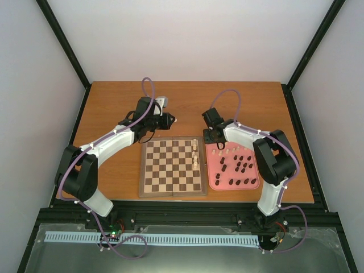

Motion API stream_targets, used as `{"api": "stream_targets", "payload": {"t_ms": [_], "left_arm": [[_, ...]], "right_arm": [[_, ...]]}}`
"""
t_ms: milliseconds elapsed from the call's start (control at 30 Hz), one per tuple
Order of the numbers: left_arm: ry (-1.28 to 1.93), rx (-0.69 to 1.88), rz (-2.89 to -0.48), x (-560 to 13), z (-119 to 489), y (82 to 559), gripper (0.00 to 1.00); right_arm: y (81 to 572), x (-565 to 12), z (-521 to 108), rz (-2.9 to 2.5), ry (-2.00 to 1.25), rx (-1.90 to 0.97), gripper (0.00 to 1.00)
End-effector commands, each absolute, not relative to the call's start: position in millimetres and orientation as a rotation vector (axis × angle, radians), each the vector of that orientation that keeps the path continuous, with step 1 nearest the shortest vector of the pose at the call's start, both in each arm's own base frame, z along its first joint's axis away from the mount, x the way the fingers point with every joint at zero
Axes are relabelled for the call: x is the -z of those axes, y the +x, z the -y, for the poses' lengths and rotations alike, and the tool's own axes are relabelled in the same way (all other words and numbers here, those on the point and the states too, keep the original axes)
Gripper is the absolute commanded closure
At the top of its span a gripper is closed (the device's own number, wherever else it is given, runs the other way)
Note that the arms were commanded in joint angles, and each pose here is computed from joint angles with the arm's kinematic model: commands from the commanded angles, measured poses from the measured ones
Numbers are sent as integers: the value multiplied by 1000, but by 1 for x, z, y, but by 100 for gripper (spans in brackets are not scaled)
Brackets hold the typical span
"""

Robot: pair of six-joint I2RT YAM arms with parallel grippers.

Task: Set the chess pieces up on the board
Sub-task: Pick up the chess piece from the storage box.

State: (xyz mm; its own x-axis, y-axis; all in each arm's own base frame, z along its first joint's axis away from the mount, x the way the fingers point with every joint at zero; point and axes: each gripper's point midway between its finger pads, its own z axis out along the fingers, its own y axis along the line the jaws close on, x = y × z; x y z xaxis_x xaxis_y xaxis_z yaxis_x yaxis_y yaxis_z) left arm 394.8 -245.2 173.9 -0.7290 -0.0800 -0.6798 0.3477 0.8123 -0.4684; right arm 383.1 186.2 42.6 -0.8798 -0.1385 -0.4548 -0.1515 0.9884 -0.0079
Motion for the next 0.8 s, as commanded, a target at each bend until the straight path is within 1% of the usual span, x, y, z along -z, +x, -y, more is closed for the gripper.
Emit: {"api": "stream_targets", "payload": {"t_ms": [0,133,267,400,533,767], "left_arm": [[222,781,-2217,-194,252,403,99],[221,785,-2219,-193,252,403,99],[225,787,-2216,-194,253,403,99],[226,786,-2215,-195,253,403,99],[228,782,-2218,-194,252,403,99],[225,776,-2216,-196,251,403,99]], "right_arm": [[380,-44,-189,-2661,-204,-46,86],[380,-63,-192,-2621,-203,-62,88],[374,-100,-201,-2549,-222,-72,88],[358,-135,-211,-2489,-256,-87,88],[330,-151,-221,-2467,-319,-128,88],[256,-158,-239,-2452,-488,-143,88]]}}
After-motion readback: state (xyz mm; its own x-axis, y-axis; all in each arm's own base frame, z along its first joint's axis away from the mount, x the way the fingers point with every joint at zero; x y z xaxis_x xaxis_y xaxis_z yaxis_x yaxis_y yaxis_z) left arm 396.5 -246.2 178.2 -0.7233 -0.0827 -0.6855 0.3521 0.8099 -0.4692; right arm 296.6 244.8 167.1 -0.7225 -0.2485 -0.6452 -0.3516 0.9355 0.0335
